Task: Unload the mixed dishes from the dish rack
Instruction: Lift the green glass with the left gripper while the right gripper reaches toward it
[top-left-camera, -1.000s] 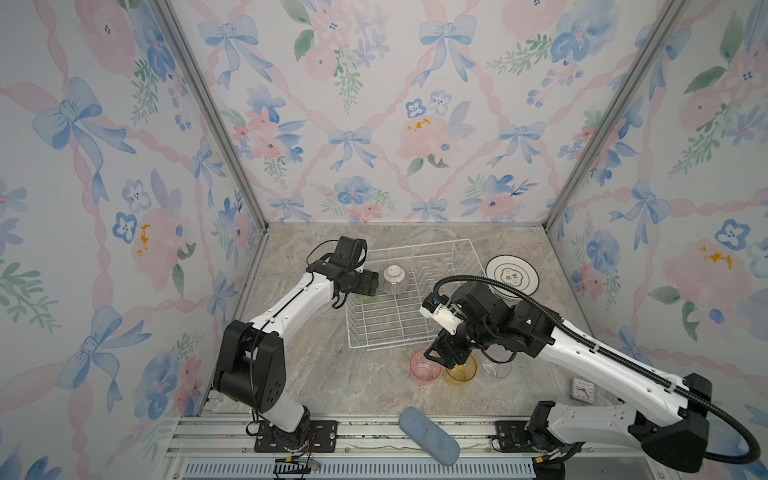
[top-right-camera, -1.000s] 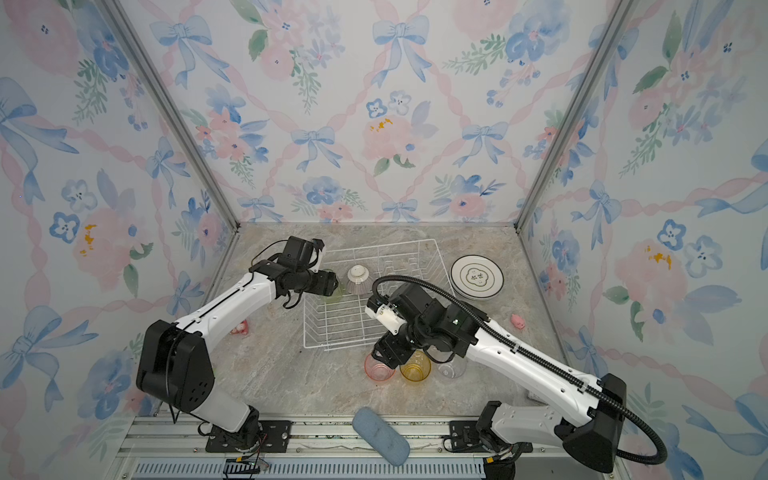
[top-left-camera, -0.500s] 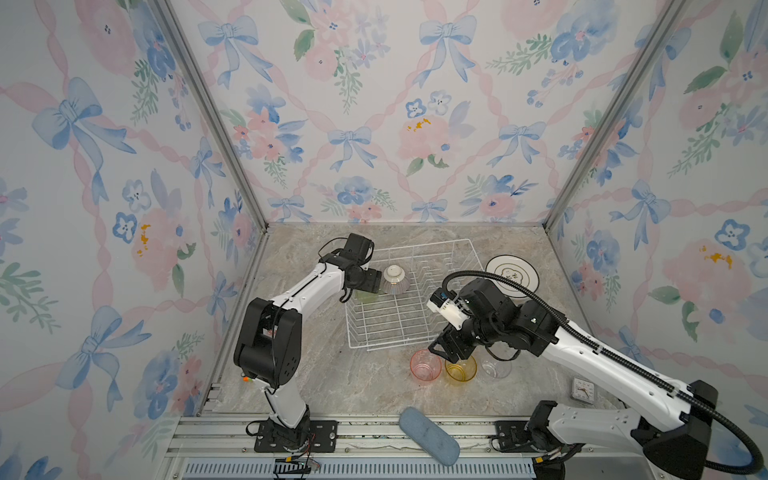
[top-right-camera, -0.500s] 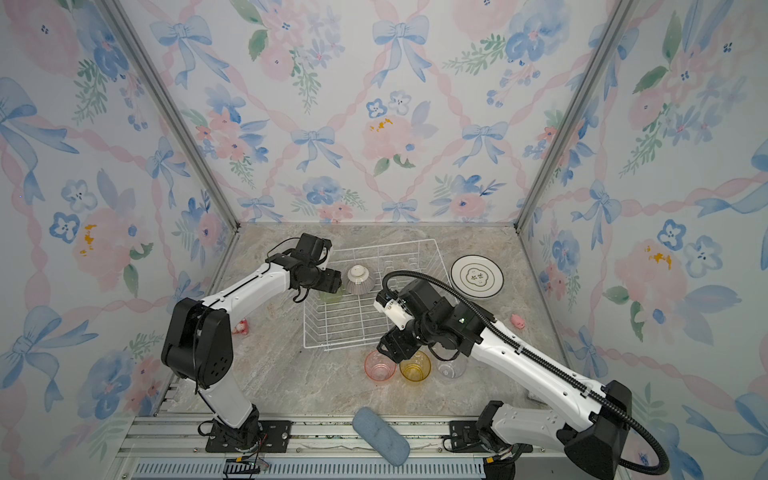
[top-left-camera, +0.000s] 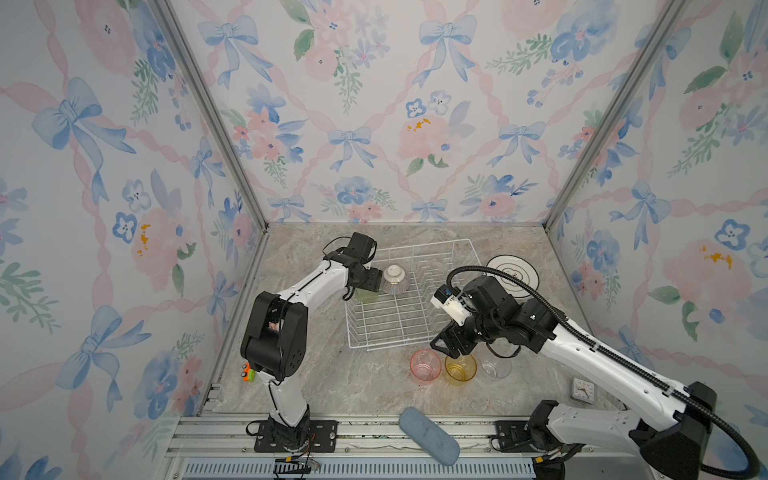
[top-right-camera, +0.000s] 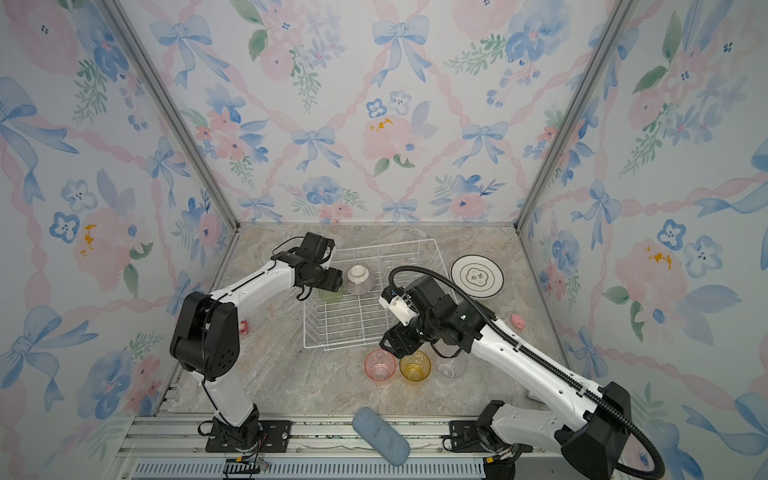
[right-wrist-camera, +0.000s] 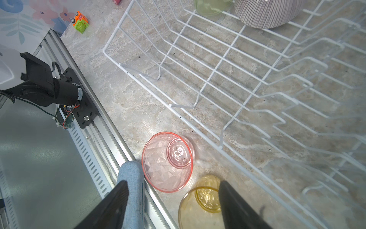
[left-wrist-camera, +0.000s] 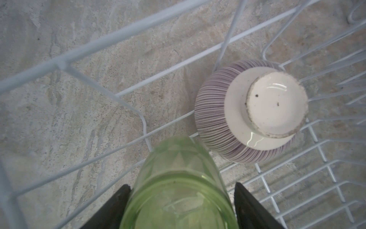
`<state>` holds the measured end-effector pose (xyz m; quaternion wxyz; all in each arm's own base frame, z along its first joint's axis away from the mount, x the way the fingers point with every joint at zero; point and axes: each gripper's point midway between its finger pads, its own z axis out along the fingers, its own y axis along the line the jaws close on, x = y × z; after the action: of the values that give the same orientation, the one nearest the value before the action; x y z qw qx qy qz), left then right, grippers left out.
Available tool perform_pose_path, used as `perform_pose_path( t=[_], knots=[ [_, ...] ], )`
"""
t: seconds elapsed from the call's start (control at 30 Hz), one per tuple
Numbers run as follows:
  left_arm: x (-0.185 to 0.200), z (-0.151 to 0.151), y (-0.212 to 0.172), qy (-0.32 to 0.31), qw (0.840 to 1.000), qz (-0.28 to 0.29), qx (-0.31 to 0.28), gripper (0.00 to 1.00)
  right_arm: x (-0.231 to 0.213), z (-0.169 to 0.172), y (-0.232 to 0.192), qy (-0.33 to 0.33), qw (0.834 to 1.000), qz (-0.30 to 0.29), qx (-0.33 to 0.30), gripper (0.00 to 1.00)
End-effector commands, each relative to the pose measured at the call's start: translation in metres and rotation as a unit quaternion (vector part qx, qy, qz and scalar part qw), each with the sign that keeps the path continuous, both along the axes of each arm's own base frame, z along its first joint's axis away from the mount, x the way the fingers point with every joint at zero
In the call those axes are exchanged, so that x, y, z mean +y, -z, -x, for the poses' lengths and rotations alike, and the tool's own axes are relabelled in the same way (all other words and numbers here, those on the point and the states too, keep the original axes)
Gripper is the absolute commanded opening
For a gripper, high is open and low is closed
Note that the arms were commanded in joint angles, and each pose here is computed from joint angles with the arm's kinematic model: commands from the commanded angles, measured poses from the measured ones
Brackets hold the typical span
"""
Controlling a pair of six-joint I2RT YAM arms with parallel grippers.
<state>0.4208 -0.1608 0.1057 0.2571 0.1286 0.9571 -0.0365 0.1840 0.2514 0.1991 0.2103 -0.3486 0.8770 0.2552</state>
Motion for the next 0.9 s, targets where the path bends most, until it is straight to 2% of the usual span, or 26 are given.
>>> perform_pose_path(
  t=[0.0, 0.17, 0.47, 0.63, 0.87],
  knots=[
    [0.007, 0.009, 0.016, -0.002, 0.999, -0.027, 0.024, 0.76, 0.003, 0.0, 0.005, 0.003, 1.0, -0.008, 0.014, 0.75],
    [0.009, 0.013, 0.02, 0.0, 0.999, -0.033, 0.035, 0.68, 0.004, -0.002, 0.007, 0.004, 1.0, -0.009, 0.015, 0.75],
    [-0.001, 0.015, 0.016, 0.012, 0.999, -0.009, 0.04, 0.49, 0.007, -0.01, 0.008, 0.018, 1.0, -0.021, 0.011, 0.75],
    [-0.004, 0.015, -0.001, 0.013, 1.0, 0.01, 0.026, 0.48, 0.014, -0.025, 0.002, 0.035, 0.997, -0.07, 0.008, 0.75],
    [-0.012, 0.019, -0.045, 0.025, 0.998, 0.051, -0.015, 0.47, 0.035, -0.042, -0.015, 0.04, 0.984, -0.17, 0.019, 0.75]
  ],
)
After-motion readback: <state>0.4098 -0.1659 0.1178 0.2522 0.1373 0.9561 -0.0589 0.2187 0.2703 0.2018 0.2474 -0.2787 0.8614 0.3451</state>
